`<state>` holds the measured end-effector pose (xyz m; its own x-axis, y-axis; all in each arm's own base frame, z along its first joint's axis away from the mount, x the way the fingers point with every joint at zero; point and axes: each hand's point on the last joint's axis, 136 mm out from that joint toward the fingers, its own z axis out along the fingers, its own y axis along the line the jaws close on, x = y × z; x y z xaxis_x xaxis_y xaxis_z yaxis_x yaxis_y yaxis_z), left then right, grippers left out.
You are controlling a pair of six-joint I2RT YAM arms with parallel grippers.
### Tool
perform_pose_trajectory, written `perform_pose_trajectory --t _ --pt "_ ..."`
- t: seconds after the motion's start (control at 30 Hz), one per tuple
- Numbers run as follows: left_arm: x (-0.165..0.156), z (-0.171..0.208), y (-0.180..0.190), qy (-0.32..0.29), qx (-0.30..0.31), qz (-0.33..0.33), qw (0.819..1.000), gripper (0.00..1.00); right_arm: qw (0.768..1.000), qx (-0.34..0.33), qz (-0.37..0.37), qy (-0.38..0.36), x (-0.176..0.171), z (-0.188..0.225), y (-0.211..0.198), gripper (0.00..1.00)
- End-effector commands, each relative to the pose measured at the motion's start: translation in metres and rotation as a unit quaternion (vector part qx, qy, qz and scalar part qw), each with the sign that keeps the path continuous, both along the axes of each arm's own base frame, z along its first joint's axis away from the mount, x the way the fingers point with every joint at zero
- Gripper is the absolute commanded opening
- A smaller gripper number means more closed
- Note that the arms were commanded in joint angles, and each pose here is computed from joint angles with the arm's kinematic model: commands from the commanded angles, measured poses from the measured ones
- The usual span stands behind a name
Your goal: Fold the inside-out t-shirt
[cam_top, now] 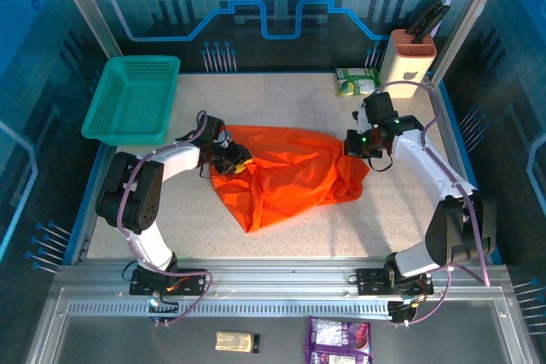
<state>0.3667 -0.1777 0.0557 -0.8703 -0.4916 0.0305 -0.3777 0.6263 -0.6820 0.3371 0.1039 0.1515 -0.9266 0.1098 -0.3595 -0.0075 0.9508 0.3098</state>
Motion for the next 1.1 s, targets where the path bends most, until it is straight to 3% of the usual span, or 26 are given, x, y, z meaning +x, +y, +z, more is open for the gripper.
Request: perform_pose_trajectory --t 0.0,0.27,0.43,0.63,0.77,0.9,1.07 --pt "0.003 0.007 -0.003 -0.013 -0.002 0.0 1.0 0.27 1.0 0.004 -0.003 -0.009 -0.003 0.008 0.001 0.0" --pt "-0.006 -0.021 -0.008 0.025 0.026 -0.019 0.999 0.32 1.0 0.004 -0.005 -0.008 -0.003 0.007 0.001 0.0" --pt "-0.004 -0.017 -0.002 0.007 0.044 -0.01 0.999 0.19 1.0 -0.001 -0.006 -0.014 -0.003 0.011 -0.001 0.0" --pt "0.009 0.007 0.004 -0.041 0.06 -0.005 0.997 0.18 1.0 -0.01 -0.007 -0.019 -0.004 0.013 -0.004 0.0" --pt "0.021 0.018 -0.004 -0.065 0.042 -0.018 0.997 0.01 1.0 -0.011 -0.008 -0.025 -0.003 0.017 -0.005 0.0" --pt "0.032 0.054 -0.003 -0.108 0.045 -0.024 0.993 0.0 0.999 -0.016 -0.011 -0.036 -0.002 0.028 -0.008 0.0" --pt "0.04 0.152 0.013 -0.219 0.023 -0.006 0.976 0.0 0.994 -0.044 -0.029 -0.1 0.003 0.07 -0.023 0.0"
